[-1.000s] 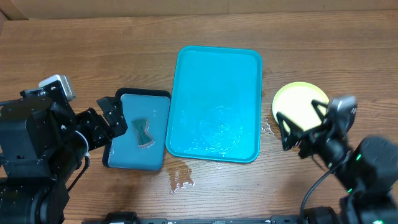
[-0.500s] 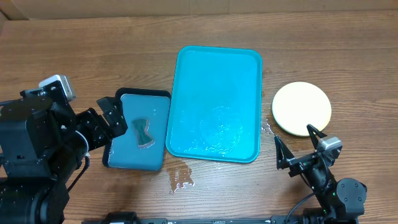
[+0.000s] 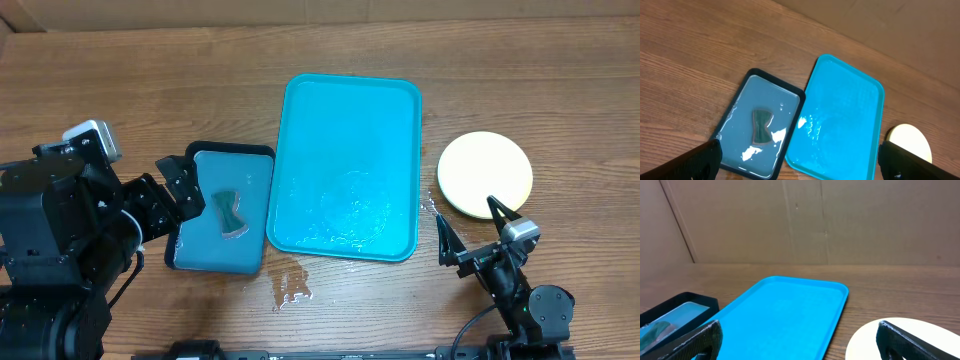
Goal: Clean dirty plates on tray and stack at the side
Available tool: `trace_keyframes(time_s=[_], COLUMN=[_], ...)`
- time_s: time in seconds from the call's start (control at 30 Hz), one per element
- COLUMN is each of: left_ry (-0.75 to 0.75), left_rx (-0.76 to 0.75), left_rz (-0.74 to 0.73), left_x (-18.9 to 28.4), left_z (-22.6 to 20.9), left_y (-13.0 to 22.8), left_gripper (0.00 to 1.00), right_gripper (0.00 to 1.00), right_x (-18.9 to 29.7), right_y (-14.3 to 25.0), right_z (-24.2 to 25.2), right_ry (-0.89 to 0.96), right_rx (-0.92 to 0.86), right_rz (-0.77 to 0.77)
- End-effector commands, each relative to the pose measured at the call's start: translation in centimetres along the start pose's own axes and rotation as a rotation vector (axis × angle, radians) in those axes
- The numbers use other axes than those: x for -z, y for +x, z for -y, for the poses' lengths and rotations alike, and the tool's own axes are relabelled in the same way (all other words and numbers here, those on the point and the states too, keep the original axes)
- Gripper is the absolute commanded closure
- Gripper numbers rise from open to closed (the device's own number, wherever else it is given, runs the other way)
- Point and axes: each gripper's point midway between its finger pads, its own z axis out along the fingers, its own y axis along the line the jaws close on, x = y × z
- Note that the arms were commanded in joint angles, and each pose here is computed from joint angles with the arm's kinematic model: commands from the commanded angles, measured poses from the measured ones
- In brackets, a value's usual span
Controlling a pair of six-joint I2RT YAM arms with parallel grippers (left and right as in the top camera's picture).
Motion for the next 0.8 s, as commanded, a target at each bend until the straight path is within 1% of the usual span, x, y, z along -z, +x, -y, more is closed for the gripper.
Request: trace_keyframes(time_s=[0.0,0.4,0.5,0.57,0.63,0.77], left_ry=[0.011,0.011,-0.044,-0.045,-0.055,0.037], left_rx=[-0.009,-0.009,-0.046,-0.049,-0.047,-0.058], left_rz=[0.006,0.006,-0.002,0.011,0.065,0.197], left_x=[0.2,0.2,0.2,0.7,1.0,-0.3], left_z=[0.2,0.2,-0.8,-1.1,-1.4,-0.8], left_y=[-0.2,-0.2,0.3,0.6,0.2,-0.2], left_gripper=[0.00,0.00,0.00,0.00,0.00,0.00], right_gripper=[0.00,0.00,0.00,0.00,0.00,0.00], right_x=[0.0,0.0,0.0,0.0,0.0,0.0], right_y=[0.3,0.3,0.3,0.3,0.3,0.3], right_z=[0.2,0.2,0.2,0.2,0.2,0.2], right_ry=[0.010,0.010,0.010,0.010,0.010,0.010], right_rx=[0.000,0.000,0.000,0.000,0.000,0.000], right_rz=[0.000,0.000,0.000,0.000,0.000,0.000])
